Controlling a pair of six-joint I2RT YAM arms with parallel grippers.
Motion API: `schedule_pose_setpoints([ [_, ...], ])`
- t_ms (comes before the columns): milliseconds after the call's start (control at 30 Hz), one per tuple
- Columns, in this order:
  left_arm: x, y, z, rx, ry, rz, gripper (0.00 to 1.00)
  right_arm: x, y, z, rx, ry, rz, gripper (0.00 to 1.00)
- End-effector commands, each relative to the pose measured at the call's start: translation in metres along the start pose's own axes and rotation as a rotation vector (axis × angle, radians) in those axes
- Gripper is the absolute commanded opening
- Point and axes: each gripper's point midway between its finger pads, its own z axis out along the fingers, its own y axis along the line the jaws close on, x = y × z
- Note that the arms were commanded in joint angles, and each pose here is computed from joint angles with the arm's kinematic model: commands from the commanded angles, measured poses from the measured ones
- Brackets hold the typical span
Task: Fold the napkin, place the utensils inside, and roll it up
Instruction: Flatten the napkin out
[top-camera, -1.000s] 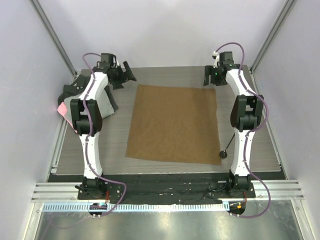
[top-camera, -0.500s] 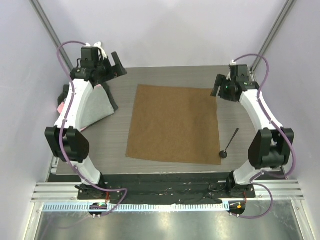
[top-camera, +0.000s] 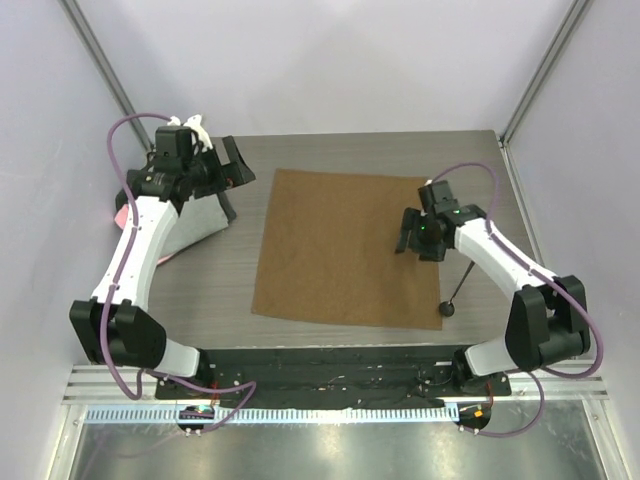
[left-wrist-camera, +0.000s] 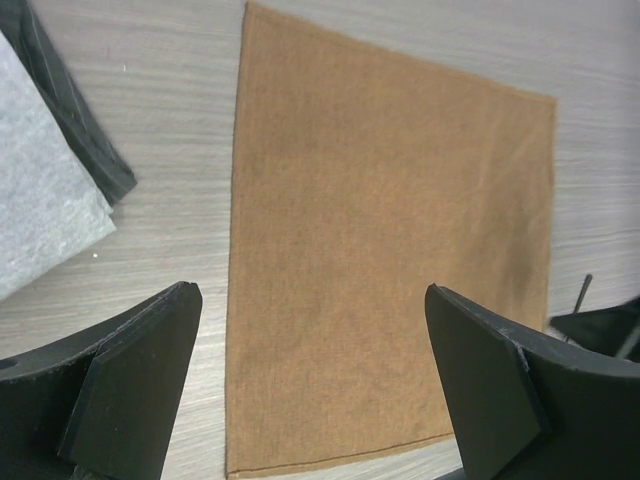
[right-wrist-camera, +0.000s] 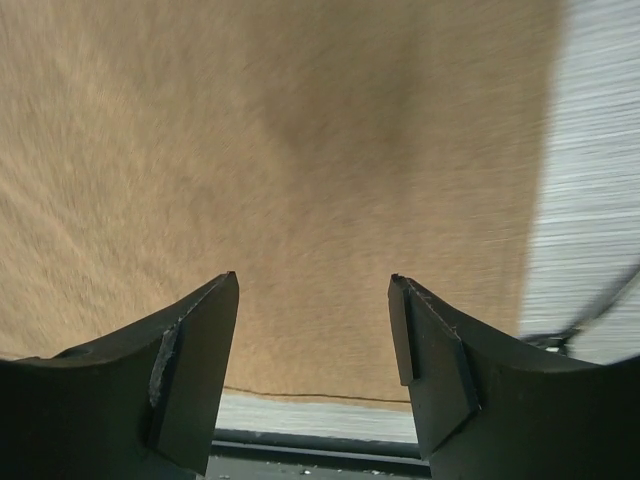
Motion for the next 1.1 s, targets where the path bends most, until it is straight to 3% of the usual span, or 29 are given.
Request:
schedule_pose_setpoints([
  [0,-0.017,-0.014,-0.016,0.051,-0.081,0.048,1.00,0.003,0.027,0.013,-0.021,-0.037,-0.002,0.70],
  [167,-0.016,-0.014,-0.015,0.051,-0.073,0.046,1.00,0.008,0.058,0.035,-0.008,-0.017,-0.071,0.70],
  [400,-0.017,-0.013,-0.016,0.041,-0.079,0.055,1.00,0.015,0.076,0.064,0.151,-0.001,-0.166,0.71],
  [1067,-0.020,-0.005,-0.019,-0.005,-0.097,0.076,1.00,0.050,0.113,0.130,0.071,0.114,-0.150,0.71],
])
